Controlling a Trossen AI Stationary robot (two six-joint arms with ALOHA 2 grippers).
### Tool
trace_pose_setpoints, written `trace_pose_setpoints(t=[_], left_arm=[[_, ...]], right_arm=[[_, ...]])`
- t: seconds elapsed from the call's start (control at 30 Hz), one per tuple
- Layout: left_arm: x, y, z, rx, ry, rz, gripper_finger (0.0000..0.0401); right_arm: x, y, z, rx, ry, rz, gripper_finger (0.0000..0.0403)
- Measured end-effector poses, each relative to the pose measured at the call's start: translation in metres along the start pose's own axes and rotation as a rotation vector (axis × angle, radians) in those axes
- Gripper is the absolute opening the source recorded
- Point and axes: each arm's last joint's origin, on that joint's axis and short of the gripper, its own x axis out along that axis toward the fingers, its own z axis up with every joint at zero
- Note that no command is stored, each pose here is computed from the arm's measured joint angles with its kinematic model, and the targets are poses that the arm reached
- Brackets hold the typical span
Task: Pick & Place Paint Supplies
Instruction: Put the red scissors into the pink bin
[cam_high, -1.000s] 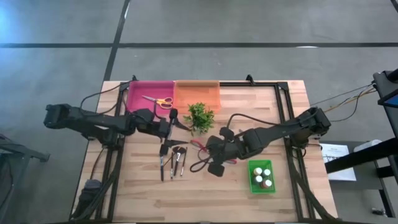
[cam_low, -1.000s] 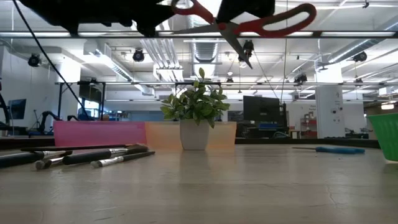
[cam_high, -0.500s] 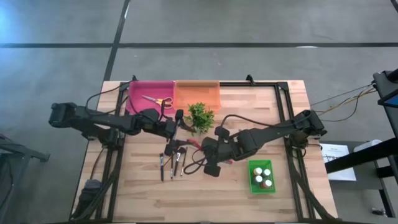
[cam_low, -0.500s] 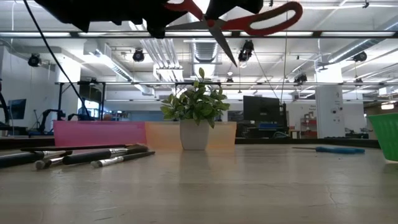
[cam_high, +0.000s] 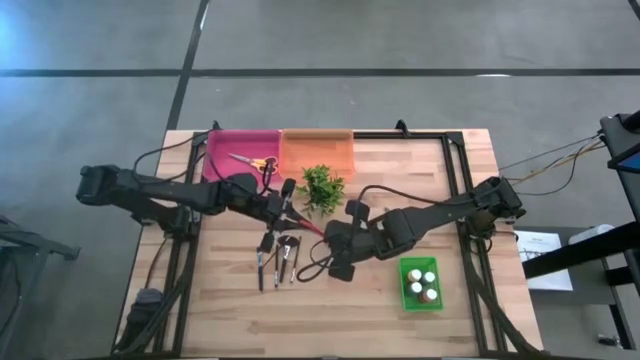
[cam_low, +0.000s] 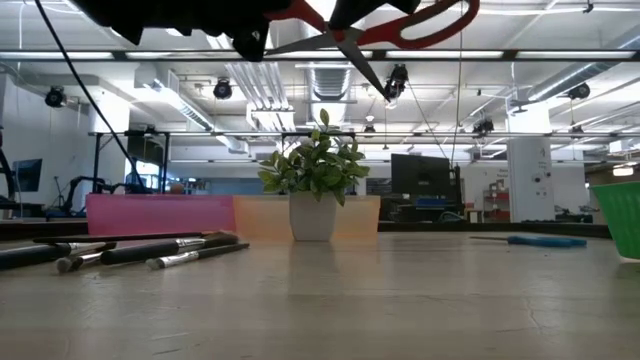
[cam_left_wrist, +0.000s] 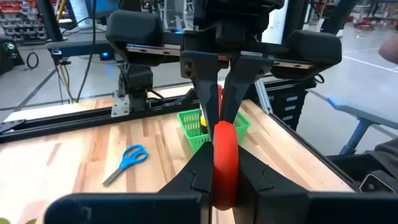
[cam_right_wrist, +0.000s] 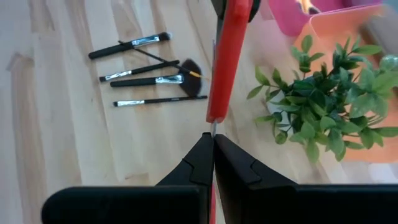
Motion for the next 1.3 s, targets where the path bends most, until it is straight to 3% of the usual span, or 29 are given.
trace_pose_setpoints(t=[0.37, 0.5, 0.73, 1.07, 1.3], left_arm=[[-0.027, -0.009, 0.002, 0.009, 0.104, 0.119, 0.0027], [-0.04, -0.01, -0.002, 0.009, 0.153, 0.225, 0.0027], [-0.077, -0.018, -0.008, -0.035, 0.247, 0.47, 0.0027], [-0.127, -0.034, -0.022, -0.06, 0.133, 0.519, 0.0027], [-0.156, -0.038, -0.028, -0.112, 0.026, 0.689, 0.0027]], right_arm=[[-0.009, 0.007, -0.003, -0.016, -0.015, 0.013, 0.0008], [-0.011, 0.01, -0.005, -0.012, -0.012, 0.009, 0.0022], [-0.025, 0.028, -0.02, -0.048, -0.063, -0.076, 0.0085], [-0.048, 0.059, -0.044, -0.069, -0.116, -0.058, 0.0161], [-0.056, 0.068, -0.051, -0.081, -0.141, -0.057, 0.0189]])
